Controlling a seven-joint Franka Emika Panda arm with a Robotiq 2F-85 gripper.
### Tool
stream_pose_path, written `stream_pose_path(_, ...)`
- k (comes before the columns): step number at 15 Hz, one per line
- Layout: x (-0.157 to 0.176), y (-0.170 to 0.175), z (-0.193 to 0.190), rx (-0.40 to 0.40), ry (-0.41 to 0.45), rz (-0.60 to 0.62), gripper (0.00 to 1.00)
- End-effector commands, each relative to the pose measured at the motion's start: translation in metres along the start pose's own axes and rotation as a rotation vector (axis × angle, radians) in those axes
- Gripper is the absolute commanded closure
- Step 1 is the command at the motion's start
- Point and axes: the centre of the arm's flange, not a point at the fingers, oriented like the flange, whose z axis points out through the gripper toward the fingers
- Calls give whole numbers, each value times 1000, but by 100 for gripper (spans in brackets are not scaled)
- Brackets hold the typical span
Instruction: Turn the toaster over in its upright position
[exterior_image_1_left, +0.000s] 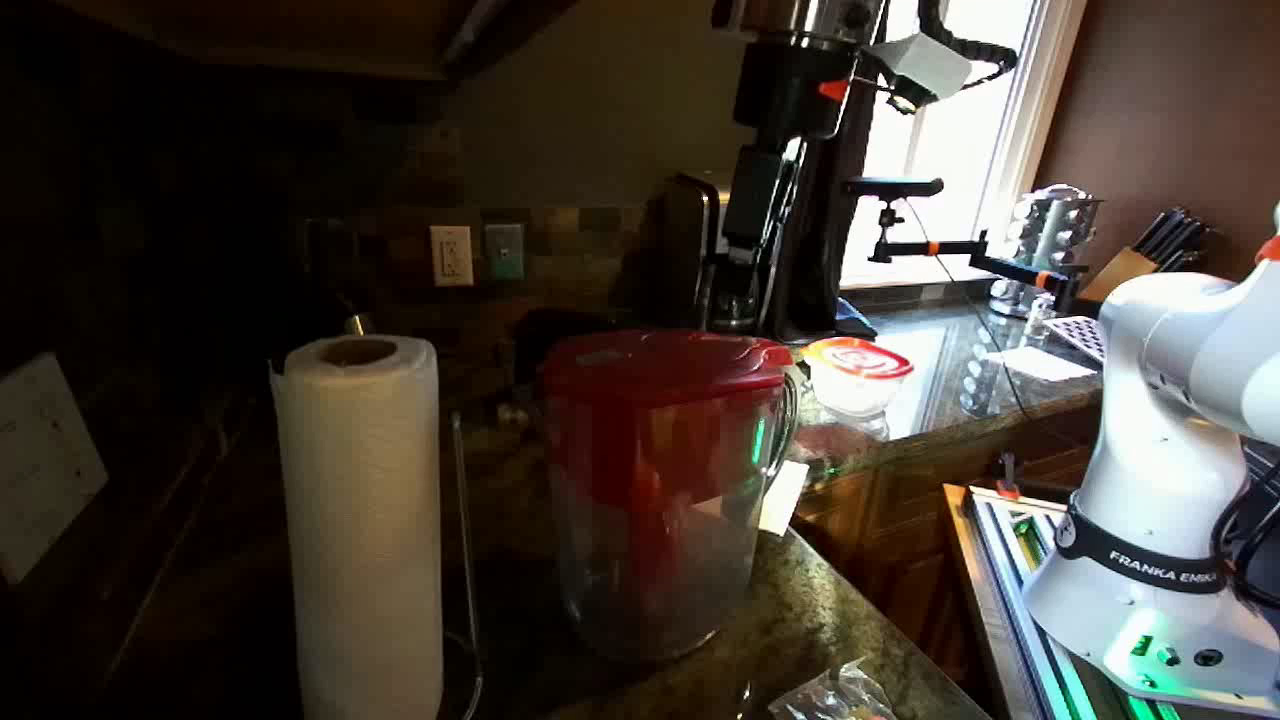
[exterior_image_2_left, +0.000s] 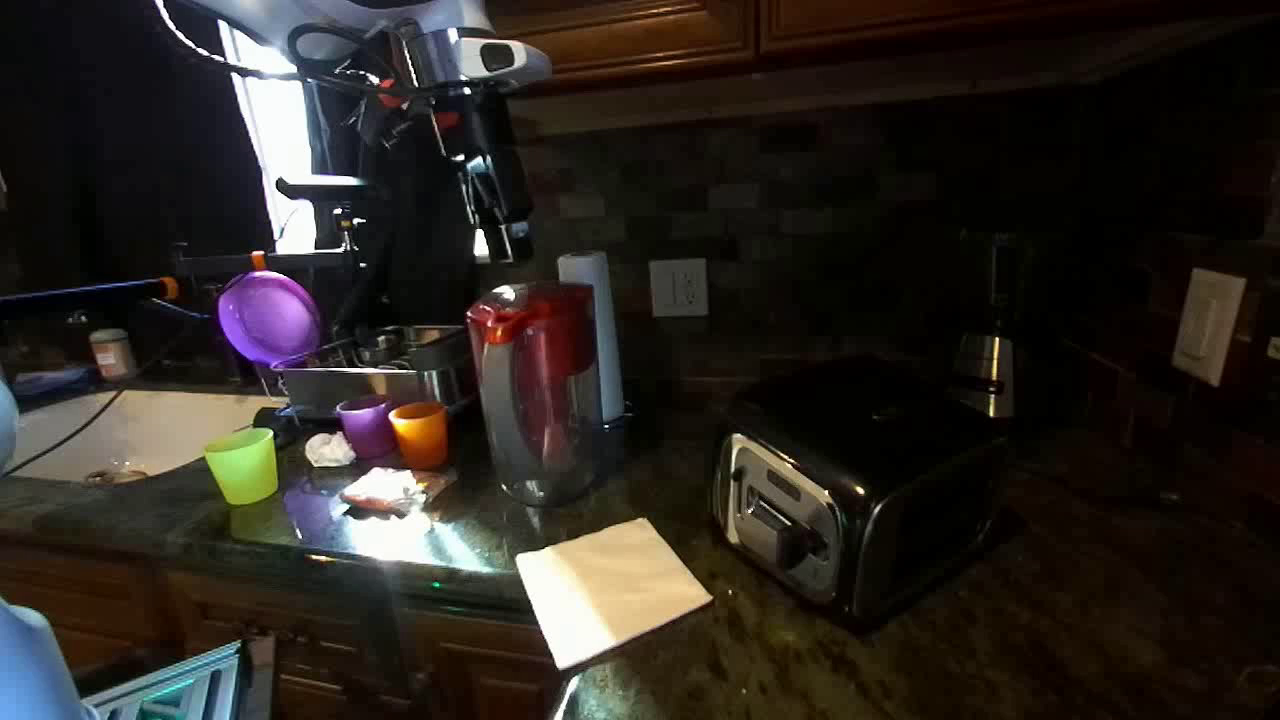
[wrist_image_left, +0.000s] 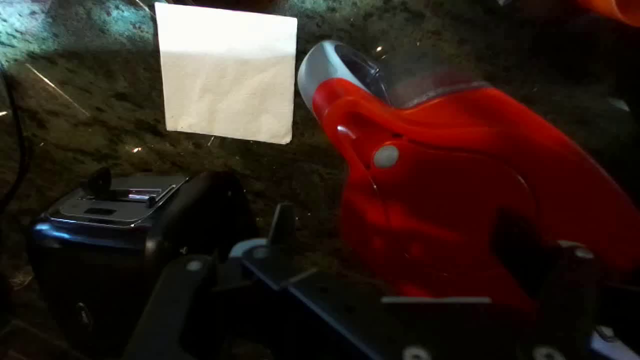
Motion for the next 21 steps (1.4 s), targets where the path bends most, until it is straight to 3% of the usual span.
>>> stream_pose_path(1, 0, 0, 0, 0, 0, 0, 0)
stream_pose_path(21, 5, 7, 0, -9, 2, 21, 0)
